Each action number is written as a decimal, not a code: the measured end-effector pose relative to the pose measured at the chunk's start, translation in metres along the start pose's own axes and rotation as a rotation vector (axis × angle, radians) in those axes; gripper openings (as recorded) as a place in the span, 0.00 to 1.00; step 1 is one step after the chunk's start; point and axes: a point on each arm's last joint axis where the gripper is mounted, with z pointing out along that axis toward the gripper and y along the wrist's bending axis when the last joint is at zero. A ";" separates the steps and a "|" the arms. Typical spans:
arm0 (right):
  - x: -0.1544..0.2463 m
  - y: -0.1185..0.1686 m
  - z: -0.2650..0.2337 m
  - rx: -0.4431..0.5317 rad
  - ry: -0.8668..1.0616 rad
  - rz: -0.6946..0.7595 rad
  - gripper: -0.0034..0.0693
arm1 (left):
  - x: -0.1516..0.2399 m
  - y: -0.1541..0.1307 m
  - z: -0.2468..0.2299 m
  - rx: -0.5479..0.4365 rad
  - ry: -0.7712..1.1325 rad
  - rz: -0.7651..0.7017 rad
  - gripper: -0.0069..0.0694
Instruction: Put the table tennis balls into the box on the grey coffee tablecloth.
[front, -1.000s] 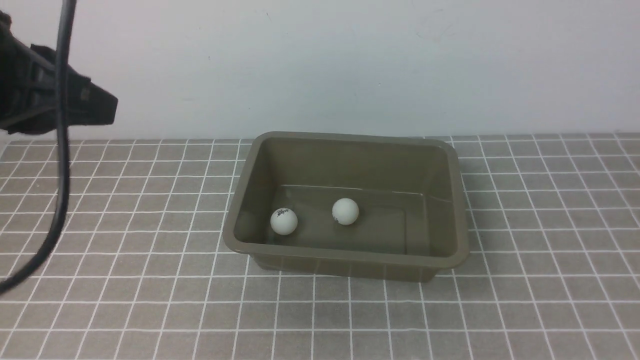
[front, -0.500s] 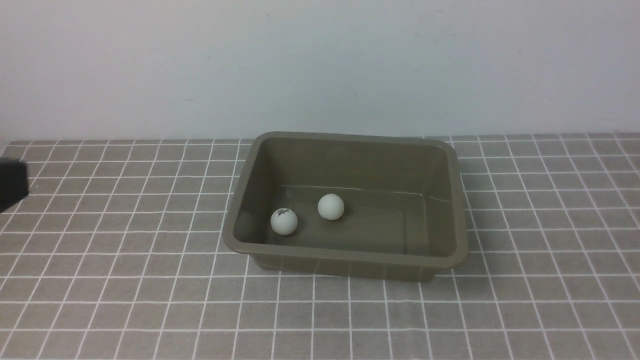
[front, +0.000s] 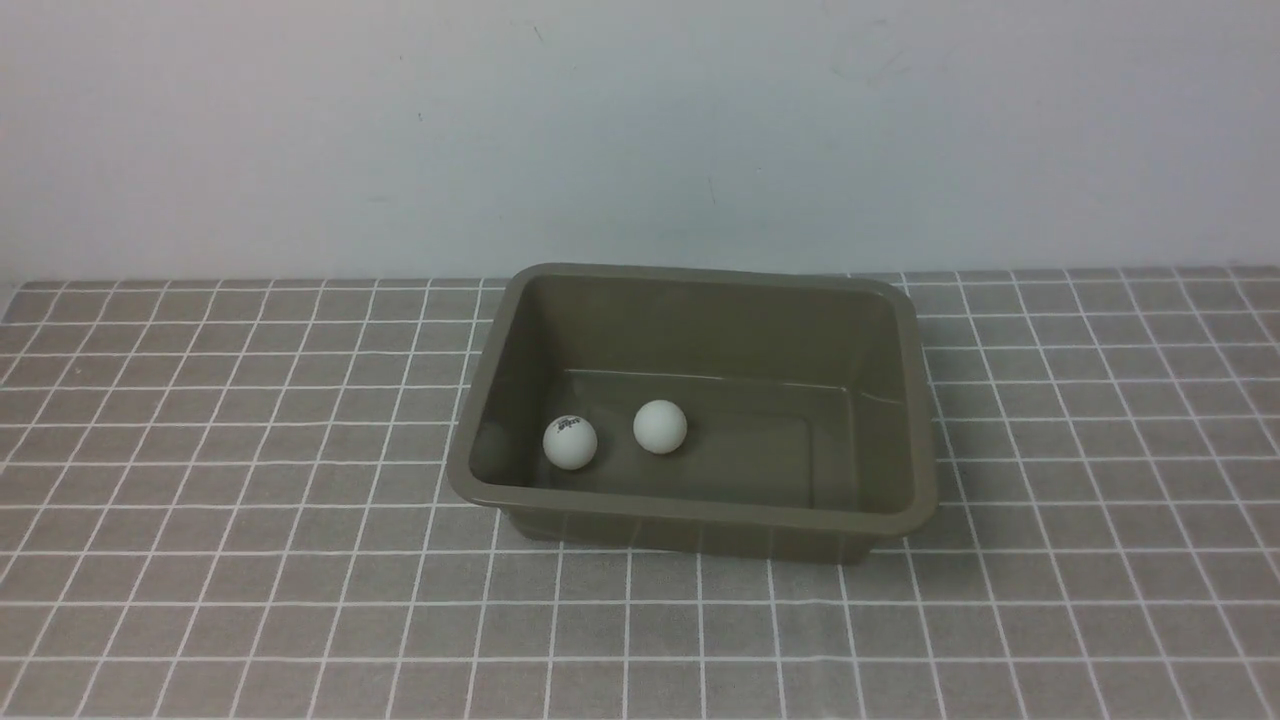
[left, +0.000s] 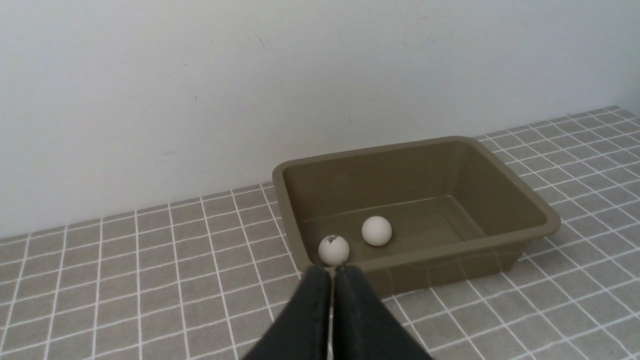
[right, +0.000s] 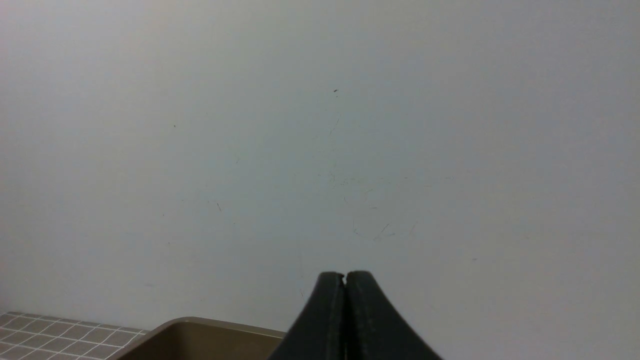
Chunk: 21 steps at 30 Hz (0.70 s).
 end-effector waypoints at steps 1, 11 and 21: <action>0.000 0.000 0.000 0.000 0.000 0.000 0.03 | 0.001 0.000 -0.001 0.002 0.003 0.002 0.08; 0.001 0.000 0.000 0.002 0.006 0.001 0.03 | 0.024 0.021 0.027 -0.129 -0.026 0.070 0.08; 0.001 0.000 0.000 0.004 0.009 0.000 0.03 | 0.129 0.050 0.066 -0.310 0.139 0.103 0.08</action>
